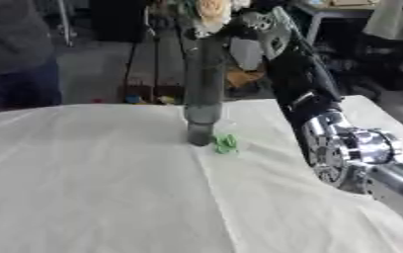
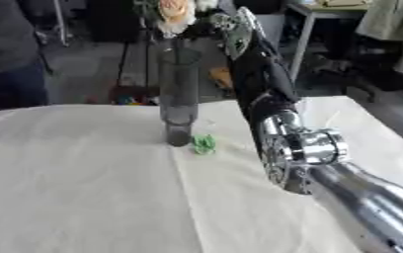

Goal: Arrange flowers into the vase.

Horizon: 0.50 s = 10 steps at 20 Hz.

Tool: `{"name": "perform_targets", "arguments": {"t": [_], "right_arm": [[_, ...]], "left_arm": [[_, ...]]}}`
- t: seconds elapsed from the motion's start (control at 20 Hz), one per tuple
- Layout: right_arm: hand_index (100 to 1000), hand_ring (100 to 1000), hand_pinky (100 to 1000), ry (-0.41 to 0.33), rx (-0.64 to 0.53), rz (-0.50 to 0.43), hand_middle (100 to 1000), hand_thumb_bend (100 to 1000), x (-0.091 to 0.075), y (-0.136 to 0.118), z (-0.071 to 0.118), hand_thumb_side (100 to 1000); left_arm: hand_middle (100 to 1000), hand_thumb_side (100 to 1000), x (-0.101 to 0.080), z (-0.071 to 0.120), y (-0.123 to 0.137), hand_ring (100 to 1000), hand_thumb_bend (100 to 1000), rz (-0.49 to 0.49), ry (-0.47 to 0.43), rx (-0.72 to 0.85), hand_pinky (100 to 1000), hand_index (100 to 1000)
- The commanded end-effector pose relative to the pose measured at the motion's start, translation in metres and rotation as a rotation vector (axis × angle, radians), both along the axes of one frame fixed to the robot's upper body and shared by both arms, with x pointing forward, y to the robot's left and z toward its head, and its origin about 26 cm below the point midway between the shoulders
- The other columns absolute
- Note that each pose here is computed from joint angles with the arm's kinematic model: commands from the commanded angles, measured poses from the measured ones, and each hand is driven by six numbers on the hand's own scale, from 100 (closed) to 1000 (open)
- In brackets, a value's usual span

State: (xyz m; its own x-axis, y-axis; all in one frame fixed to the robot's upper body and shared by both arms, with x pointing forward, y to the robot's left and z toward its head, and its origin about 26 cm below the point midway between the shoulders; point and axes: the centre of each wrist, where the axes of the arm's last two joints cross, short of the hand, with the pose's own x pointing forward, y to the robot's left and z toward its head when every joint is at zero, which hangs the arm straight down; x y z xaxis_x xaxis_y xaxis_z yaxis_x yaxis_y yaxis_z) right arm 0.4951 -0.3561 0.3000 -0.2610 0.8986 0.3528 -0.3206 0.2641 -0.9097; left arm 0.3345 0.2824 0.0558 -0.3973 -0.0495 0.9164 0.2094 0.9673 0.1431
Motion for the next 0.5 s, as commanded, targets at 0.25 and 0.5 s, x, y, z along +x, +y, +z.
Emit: {"name": "perform_targets", "arguments": {"t": [0.25,0.5], "right_arm": [[1000,1000,1000,-0.120,-0.074,0.027,1000,658,-0.0107,-0.0027,0.0337,916],[1000,1000,1000,-0.102,-0.074,0.023,1000,655,-0.0097,-0.0049,0.0277,930]], "left_arm": [[739,850,0.0022,0.0088,0.0048,685,774,0.008,-0.027,0.013,586,822],[739,849,0.0024,0.0091,0.0048,684,773,0.008,-0.028,0.013,586,822]]}}
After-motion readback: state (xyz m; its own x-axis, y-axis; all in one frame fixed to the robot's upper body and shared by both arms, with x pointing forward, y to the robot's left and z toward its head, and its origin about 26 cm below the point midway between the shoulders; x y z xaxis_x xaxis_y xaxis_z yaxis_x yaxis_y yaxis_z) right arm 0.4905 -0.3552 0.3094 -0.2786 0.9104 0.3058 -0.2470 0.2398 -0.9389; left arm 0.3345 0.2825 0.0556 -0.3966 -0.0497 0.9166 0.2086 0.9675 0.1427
